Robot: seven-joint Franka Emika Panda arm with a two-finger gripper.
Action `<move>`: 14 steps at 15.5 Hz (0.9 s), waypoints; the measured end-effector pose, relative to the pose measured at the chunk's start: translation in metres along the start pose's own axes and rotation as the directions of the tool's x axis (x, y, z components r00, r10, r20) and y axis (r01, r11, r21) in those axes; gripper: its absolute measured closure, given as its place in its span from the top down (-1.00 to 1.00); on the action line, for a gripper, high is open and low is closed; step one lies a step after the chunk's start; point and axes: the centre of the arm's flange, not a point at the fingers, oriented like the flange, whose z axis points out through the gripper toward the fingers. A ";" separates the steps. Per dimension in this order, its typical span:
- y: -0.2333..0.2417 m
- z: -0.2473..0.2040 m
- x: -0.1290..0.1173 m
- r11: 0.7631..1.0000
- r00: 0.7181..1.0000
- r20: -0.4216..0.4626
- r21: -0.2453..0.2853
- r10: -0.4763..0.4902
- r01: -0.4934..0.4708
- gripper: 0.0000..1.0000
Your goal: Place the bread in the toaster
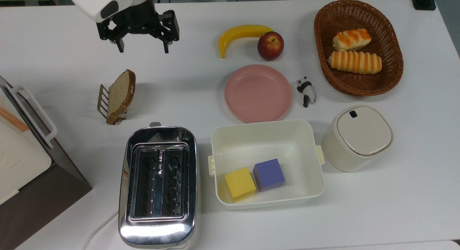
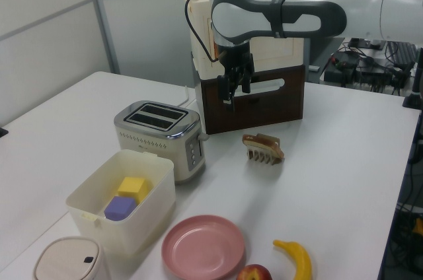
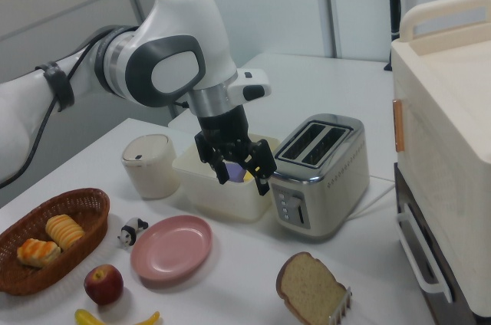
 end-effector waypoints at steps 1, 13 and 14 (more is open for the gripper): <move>0.000 0.000 0.000 1.000 1.000 0.000 0.000 0.000 0.000 1.00; 0.012 0.001 -0.002 0.999 0.999 0.003 -0.004 0.051 -0.051 1.00; 0.012 0.001 -0.002 0.999 0.999 0.003 -0.004 0.051 -0.051 1.00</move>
